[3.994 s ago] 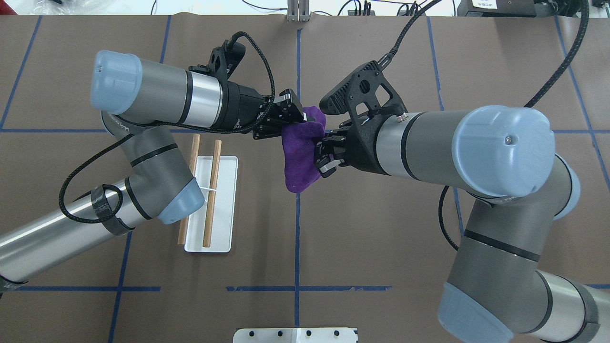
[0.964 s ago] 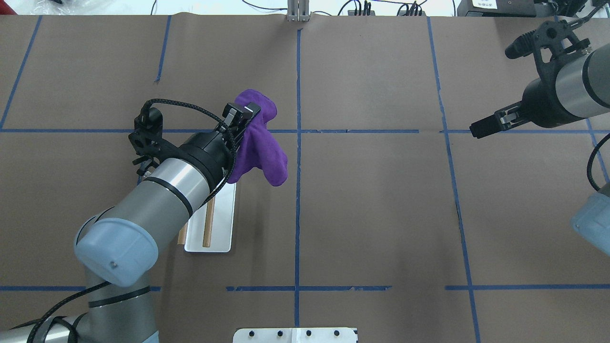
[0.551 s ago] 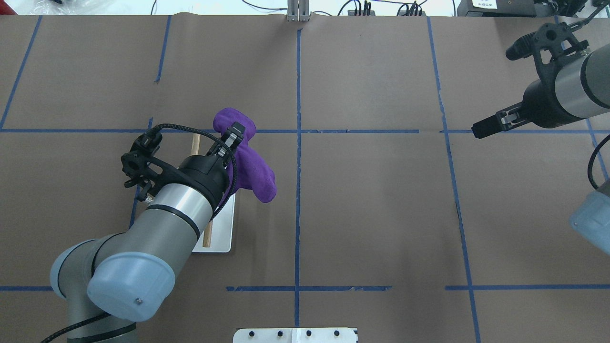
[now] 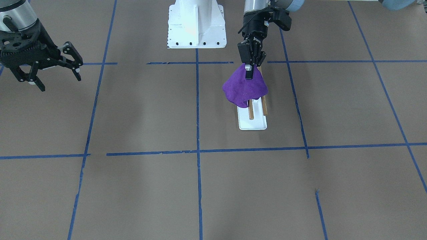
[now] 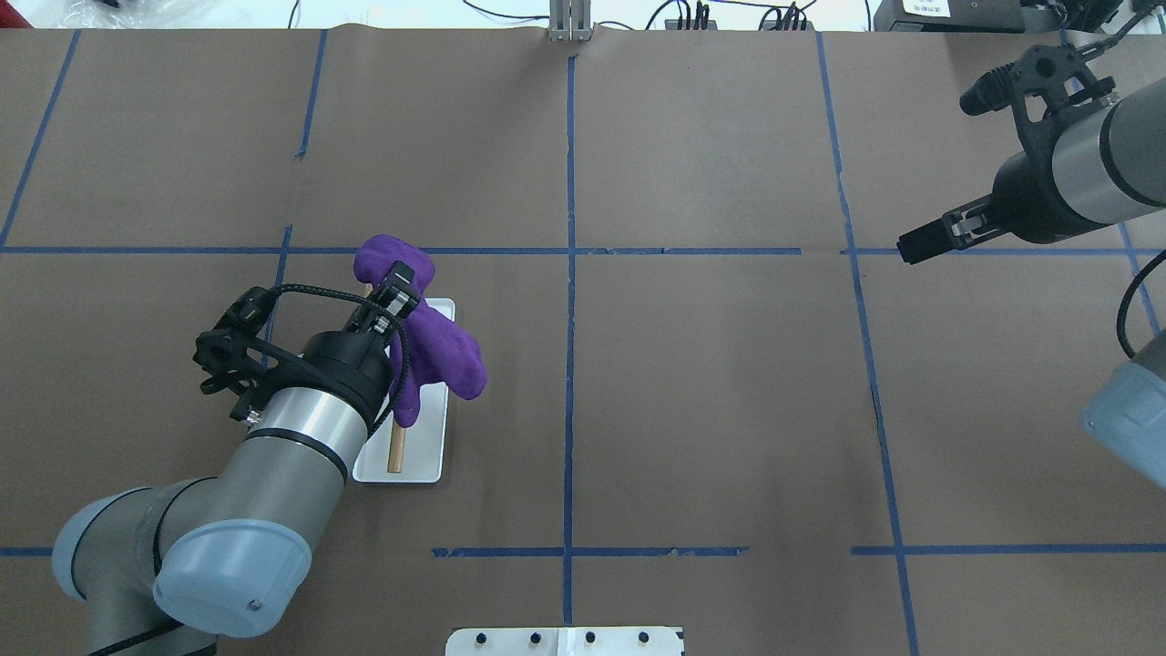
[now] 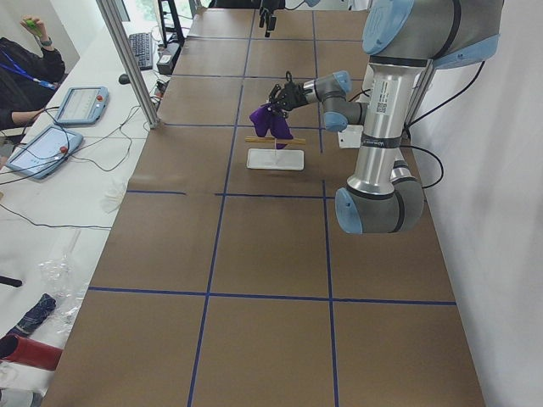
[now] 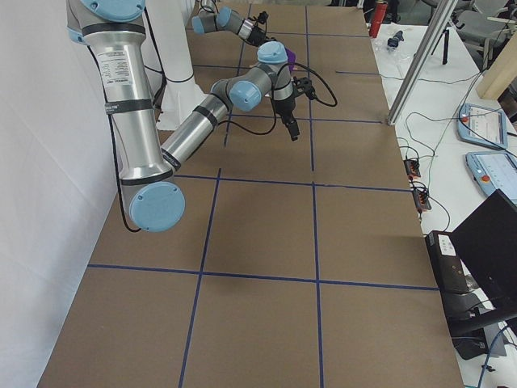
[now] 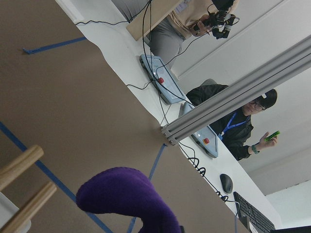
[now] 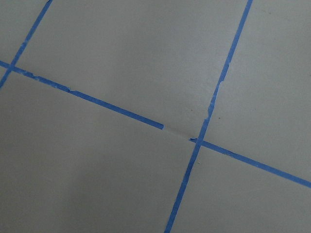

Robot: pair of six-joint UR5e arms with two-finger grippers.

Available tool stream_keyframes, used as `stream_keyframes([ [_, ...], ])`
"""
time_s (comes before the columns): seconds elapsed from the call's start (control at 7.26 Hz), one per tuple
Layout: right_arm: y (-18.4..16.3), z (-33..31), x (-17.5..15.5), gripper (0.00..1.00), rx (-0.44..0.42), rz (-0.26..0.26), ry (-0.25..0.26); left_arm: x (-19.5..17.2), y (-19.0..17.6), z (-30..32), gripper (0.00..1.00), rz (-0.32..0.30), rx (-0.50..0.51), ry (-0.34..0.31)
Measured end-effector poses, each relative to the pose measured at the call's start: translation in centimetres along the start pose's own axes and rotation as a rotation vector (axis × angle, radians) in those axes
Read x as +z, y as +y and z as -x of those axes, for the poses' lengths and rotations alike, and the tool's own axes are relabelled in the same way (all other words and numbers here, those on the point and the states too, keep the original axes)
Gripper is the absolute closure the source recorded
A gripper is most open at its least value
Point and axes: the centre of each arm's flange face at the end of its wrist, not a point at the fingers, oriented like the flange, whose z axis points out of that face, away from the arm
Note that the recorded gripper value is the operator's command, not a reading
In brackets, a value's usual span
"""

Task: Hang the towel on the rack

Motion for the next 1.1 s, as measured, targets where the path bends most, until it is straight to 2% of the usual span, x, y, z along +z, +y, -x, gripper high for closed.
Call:
stream_keyframes([
  [0.55,-0.2,0.0,0.3,0.00,0.000,0.000,0.001,-0.1,-3.6,5.8,1.00,-0.056,0.088,-0.057],
  [0.69,-0.2,0.0,0.3,0.00,-0.001,0.000,0.000,0.2,-3.5,6.6,0.63,-0.060,0.103,-0.068],
  [0.83,-0.2,0.1,0.3,0.00,-0.002,-0.001,0.000,0.6,-3.2,7.3,0.01,-0.061,0.118,-0.079],
  [1.1,-0.3,0.0,0.3,0.00,-0.001,-0.001,0.000,0.8,-2.9,7.7,0.00,-0.050,0.146,-0.090],
])
